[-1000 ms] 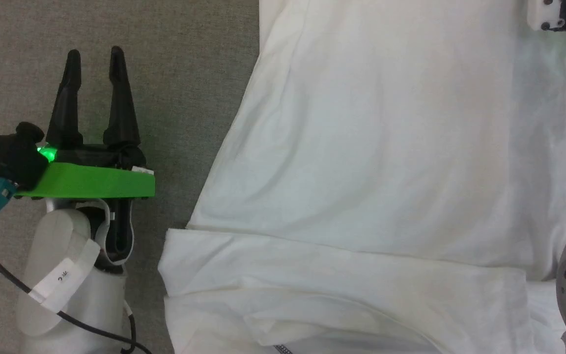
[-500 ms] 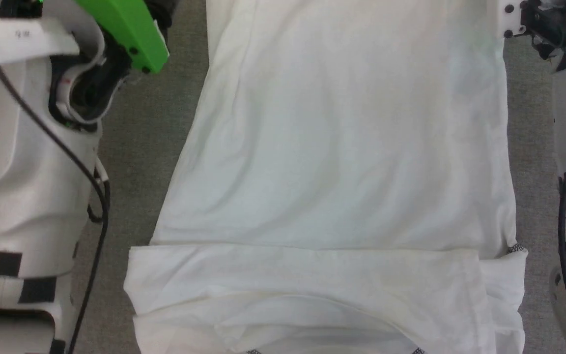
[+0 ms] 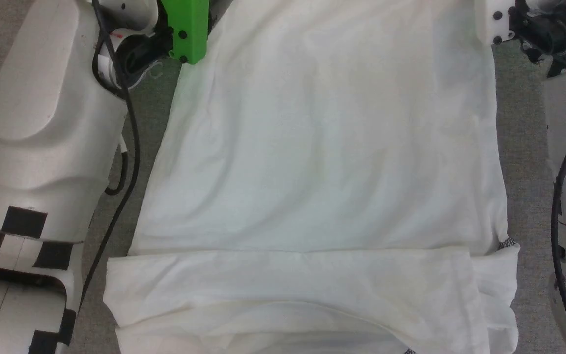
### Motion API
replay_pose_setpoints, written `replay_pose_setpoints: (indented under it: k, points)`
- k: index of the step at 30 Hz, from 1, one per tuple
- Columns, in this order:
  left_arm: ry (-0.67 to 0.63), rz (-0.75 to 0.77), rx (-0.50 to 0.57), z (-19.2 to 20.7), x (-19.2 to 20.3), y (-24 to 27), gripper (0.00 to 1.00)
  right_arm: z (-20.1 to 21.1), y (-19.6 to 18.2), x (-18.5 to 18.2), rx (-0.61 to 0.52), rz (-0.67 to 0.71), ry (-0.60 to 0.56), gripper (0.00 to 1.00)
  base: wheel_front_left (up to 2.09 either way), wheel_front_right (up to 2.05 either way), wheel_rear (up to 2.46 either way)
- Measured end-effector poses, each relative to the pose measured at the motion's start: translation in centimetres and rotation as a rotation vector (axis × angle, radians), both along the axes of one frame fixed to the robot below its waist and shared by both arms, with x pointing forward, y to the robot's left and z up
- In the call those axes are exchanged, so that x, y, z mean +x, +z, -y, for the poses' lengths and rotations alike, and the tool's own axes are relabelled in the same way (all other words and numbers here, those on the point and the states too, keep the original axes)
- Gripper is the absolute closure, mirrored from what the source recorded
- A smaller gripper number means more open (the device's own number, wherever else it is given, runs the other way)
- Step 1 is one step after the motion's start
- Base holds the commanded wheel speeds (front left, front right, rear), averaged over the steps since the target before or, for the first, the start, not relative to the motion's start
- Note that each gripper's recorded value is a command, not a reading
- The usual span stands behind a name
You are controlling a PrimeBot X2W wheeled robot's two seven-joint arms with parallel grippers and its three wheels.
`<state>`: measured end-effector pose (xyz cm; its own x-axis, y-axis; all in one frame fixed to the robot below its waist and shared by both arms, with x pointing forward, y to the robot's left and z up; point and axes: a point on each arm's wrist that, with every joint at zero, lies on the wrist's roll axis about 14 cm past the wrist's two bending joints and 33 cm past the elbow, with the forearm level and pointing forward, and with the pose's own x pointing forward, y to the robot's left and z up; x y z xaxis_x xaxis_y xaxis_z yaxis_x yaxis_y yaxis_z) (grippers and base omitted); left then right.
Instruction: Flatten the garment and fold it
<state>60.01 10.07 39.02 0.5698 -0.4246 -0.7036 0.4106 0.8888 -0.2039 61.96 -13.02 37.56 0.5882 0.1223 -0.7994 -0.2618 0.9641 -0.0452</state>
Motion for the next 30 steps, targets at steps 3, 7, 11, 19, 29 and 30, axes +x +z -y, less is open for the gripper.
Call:
replay_pose_setpoints:
  k: [3,7,11,19,29,30]
  points:
    - [-0.004,-0.002,-0.002,0.1,0.0,-0.3,1.0,0.2,-0.2,0.0,0.0,-0.001,-0.001,1.0,0.0,0.0,0.0]
    - [0.016,0.021,-0.027,-0.1,0.3,0.1,1.0,0.2,-0.1,0.1,-0.001,0.006,0.0,1.0,0.0,0.0,0.0]
    - [0.097,0.092,-0.046,-2.3,1.9,1.6,1.0,0.3,0.2,0.4,0.006,0.025,-0.005,1.0,0.0,0.0,0.0]
    - [0.299,0.234,0.088,-9.6,4.6,3.7,1.0,1.3,2.8,2.8,0.012,0.169,-0.038,1.0,0.0,0.0,0.0]
    - [0.334,0.575,0.056,-10.7,7.7,10.0,1.0,1.2,8.1,6.4,0.045,0.428,-0.062,1.0,0.0,0.0,0.0]
    - [0.334,0.591,0.05,-10.8,7.7,10.3,1.0,1.2,8.4,6.4,0.054,0.439,-0.066,1.0,0.0,0.0,0.0]
